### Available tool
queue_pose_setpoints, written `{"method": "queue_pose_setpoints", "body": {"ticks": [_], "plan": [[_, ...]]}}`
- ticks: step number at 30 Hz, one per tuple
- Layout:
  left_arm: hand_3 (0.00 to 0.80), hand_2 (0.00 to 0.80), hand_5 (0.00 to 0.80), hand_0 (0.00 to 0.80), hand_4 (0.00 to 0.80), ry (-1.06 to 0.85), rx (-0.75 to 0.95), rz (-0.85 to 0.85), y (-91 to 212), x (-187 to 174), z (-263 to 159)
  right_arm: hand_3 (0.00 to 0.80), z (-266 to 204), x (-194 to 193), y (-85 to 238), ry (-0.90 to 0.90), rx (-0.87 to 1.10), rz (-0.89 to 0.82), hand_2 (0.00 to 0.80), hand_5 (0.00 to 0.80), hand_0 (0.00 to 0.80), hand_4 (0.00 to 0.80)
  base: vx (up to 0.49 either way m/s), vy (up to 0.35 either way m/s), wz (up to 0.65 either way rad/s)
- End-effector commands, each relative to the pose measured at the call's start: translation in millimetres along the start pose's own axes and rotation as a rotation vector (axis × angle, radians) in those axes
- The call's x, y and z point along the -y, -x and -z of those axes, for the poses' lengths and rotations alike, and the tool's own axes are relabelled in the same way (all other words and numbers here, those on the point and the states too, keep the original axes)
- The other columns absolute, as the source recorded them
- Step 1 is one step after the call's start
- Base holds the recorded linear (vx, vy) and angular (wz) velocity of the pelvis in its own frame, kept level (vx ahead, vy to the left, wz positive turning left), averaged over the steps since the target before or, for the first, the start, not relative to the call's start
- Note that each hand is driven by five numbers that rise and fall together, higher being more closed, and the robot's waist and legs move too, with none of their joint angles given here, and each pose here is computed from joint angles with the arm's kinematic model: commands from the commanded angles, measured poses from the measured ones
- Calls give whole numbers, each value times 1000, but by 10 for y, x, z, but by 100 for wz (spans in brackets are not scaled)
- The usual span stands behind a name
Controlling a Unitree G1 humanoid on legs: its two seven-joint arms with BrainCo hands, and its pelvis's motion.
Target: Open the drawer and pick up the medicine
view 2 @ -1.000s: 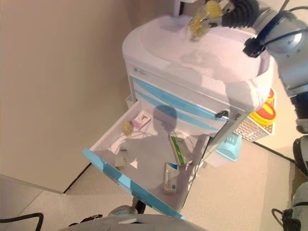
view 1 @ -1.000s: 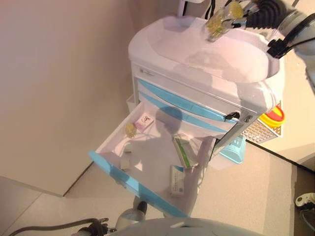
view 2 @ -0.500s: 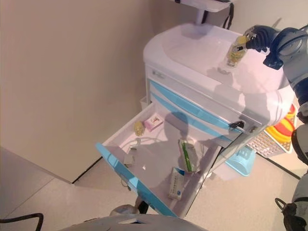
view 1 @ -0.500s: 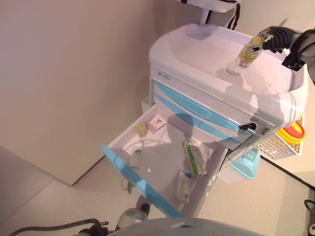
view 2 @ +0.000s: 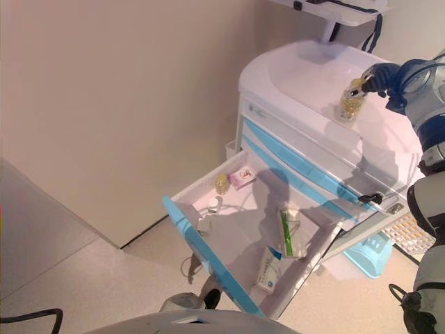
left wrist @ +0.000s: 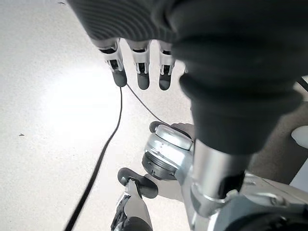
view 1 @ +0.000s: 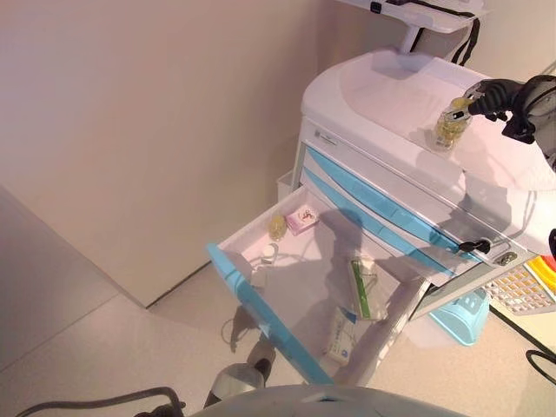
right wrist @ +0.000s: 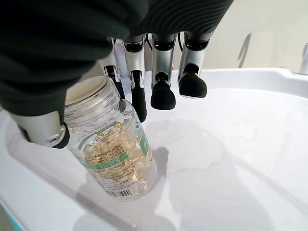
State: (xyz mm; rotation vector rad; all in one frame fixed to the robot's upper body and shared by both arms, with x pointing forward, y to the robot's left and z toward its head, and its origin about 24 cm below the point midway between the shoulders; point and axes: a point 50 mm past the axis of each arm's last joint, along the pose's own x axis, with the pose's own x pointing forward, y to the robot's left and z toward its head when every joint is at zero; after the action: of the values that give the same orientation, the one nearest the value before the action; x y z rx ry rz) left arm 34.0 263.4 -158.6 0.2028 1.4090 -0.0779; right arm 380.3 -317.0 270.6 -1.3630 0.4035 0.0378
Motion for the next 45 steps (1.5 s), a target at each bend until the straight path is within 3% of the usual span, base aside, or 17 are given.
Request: {"method": "queue_pose_setpoints", "body": {"ticks": [1, 3, 5, 6, 7, 8, 16, 24, 30, 37, 45], "plan": [[0, 0, 0, 0, 0, -50, -31, -35, 57, -182, 97, 800, 11, 218, 104, 44, -16, 58, 800, 800, 800, 800, 0, 0, 0], [0, 0, 0, 0, 0, -57, -27, -34, 56, -177, 91, 800, 36, 183, 91, 46, -33, 44, 800, 800, 800, 800, 0, 0, 0], [0, 0, 0, 0, 0, -61, -25, -34, 54, -172, 84, 665, 57, 148, 78, 49, -46, 36, 665, 665, 665, 665, 0, 0, 0], [0, 0, 0, 0, 0, -62, -24, -35, 54, -175, 80, 540, 82, 131, 75, 55, -51, 31, 540, 540, 540, 540, 0, 0, 0], [0, 0, 0, 0, 0, -63, -23, -36, 55, -179, 77, 301, 95, 125, 76, 52, -54, 29, 301, 301, 301, 301, 0, 0, 0], [0, 0, 0, 0, 0, -63, -22, -37, 55, -183, 69, 0, 99, 125, 78, 51, -54, 27, 0, 0, 0, 0, 0, 0, 0], [0, 0, 0, 0, 0, -63, -18, -39, 58, -203, 49, 0, 177, 65, 74, 37, -72, 0, 0, 0, 0, 0, 0, 0, 0], [0, 0, 0, 0, 0, -65, -12, -39, 58, -214, 25, 0, 158, 176, 112, -12, -20, 123, 0, 0, 0, 0, 0, 0, 0], [0, 0, 0, 0, 0, -66, -6, -40, 63, -237, 8, 0, 52, 439, 247, -134, 116, 331, 0, 0, 0, 0, -25, -17, -4], [0, 0, 0, 0, 0, -62, 2, -33, 60, -220, 0, 0, -89, 835, 585, -232, 295, 689, 0, 0, 0, 0, -28, -12, -3], [0, 0, 0, 0, 0, -82, 3, -20, 48, -157, -1, 0, -89, 1121, 887, -256, 320, 1010, 0, 0, 0, 0, -6, -7, -6]]}}
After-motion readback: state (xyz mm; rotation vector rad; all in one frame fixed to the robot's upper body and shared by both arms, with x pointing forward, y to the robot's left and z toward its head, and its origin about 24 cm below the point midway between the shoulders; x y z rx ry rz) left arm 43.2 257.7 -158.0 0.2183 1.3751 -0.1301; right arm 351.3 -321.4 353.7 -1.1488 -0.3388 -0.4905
